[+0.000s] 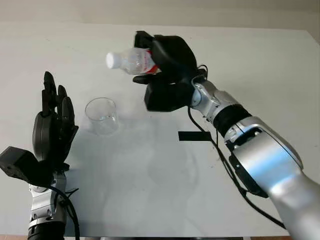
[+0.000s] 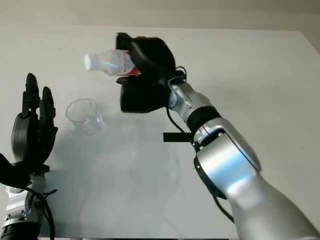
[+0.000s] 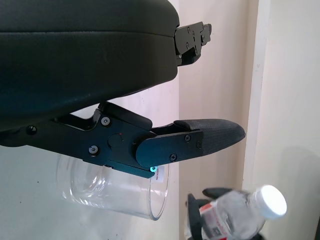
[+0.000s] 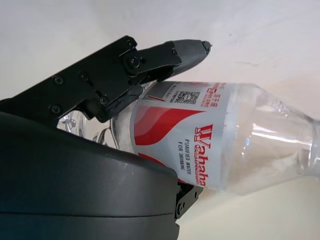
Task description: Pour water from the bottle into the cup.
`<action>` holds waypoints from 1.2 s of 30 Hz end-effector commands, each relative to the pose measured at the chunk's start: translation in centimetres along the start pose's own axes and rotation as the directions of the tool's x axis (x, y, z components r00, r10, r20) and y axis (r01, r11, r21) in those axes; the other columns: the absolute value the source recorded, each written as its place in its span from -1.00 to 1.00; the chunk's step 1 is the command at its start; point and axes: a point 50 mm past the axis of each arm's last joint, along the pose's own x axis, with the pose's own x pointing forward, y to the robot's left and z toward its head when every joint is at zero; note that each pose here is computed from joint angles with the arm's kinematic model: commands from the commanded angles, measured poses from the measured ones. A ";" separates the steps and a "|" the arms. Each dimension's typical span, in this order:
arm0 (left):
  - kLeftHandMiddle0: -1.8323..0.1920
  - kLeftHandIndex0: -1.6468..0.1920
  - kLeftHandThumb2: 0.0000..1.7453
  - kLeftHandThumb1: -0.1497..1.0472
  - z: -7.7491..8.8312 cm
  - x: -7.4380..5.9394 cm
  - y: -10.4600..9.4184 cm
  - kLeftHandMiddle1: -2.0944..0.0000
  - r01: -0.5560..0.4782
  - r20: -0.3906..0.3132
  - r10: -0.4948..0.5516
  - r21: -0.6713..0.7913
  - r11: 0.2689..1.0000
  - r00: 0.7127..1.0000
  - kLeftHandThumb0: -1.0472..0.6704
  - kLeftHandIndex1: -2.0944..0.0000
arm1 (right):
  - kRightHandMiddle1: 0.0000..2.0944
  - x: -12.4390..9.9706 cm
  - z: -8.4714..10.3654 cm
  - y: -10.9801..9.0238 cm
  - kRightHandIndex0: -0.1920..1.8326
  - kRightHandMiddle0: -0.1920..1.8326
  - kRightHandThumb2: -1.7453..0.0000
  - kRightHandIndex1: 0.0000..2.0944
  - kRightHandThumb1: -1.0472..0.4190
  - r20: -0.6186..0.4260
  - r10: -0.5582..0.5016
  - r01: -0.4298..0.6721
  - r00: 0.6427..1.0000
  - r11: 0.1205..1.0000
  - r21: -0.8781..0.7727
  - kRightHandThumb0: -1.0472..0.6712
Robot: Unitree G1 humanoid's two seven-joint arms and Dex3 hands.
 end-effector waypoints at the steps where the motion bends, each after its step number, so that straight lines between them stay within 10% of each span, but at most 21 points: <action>1: 1.00 1.00 -0.37 1.00 -1.3 -1.0 0.0 1.00 -0.012 -0.055 0.010 -0.027 1.000 0.998 -0.65 1.00 | 1.00 -0.3 -0.4 0.2 0.24 -0.17 0.51 1.00 -1.00 -0.033 0.004 0.001 0.999 0.988 0.154 -0.24; 22: 1.00 1.00 -0.35 1.00 -1.6 -1.0 0.3 1.00 0.008 -0.079 -0.012 -0.046 0.999 0.997 -0.64 1.00 | 1.00 -8.2 -4.3 0.0 0.37 0.12 0.37 1.00 -1.00 -0.058 0.209 -0.072 0.976 0.564 0.823 -0.26; 36: 1.00 1.00 -0.34 1.00 -1.7 -1.1 0.3 1.00 0.011 -0.085 -0.016 -0.057 0.998 0.996 -0.65 1.00 | 1.00 -12.6 -4.6 -0.7 0.15 -0.14 0.41 1.00 -1.00 -0.115 0.199 -0.033 0.973 0.616 0.787 -0.26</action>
